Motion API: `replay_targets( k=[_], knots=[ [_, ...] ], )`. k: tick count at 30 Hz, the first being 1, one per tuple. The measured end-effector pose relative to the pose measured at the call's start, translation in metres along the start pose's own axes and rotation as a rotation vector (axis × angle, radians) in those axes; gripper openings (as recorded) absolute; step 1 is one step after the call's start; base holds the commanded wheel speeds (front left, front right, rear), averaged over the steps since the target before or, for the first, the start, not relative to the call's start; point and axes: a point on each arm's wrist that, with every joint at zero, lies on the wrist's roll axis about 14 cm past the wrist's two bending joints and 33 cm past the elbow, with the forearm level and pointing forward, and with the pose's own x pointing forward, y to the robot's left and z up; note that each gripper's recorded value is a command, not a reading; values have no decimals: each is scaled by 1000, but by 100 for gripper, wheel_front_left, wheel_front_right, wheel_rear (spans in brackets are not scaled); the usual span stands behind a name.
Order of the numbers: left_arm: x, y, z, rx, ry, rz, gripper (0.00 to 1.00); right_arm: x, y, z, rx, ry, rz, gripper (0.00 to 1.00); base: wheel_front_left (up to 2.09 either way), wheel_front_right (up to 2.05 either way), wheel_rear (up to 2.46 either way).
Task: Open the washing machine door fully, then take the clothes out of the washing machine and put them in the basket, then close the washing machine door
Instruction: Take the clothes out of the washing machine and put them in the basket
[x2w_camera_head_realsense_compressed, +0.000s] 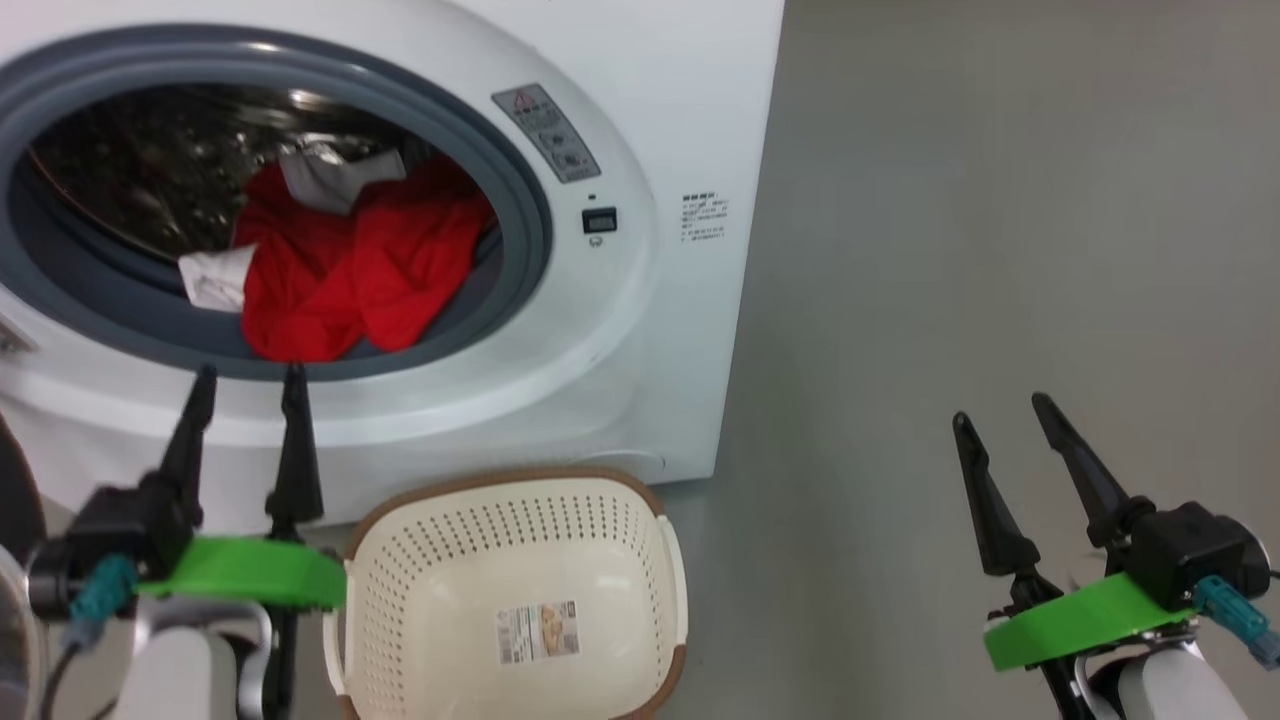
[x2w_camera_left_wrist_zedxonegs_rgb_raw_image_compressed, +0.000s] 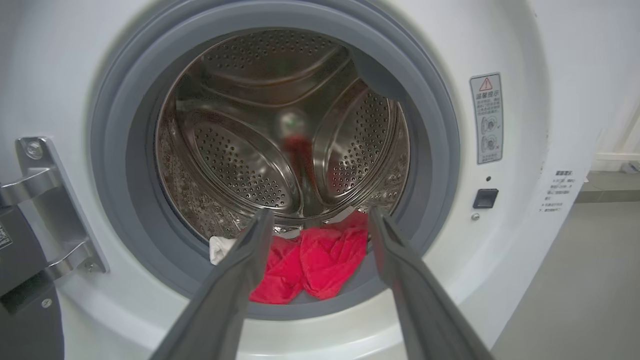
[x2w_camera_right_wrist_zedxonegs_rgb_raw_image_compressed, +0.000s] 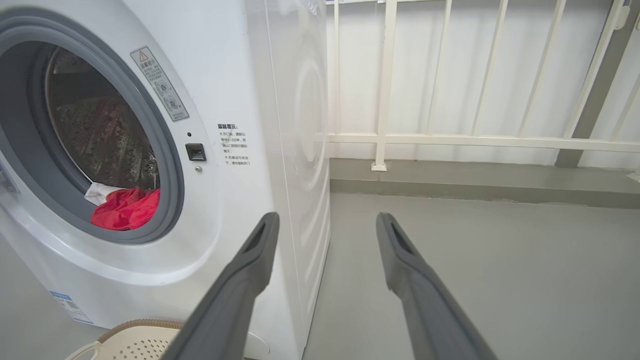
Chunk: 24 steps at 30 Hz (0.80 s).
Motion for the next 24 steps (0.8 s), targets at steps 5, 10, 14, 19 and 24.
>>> replay_targets(
  k=[5,10,14,19,24],
  knots=[
    [40,0,-1,-5,-10,4,100,21,-2,-8,3,8,4,100,0,0,0],
    [83,4,-18,-8,17,18,100,44,-6,-23,6,29,6,100,0,0,0],
    [107,15,-37,11,58,36,100,54,-10,-40,6,61,3,100,0,0,0],
    [137,18,-64,15,119,46,100,65,-17,-61,-8,100,2,100,0,0,0],
    [162,24,-98,30,211,80,100,77,-17,-80,-9,132,19,100,0,0,0]
  ],
)
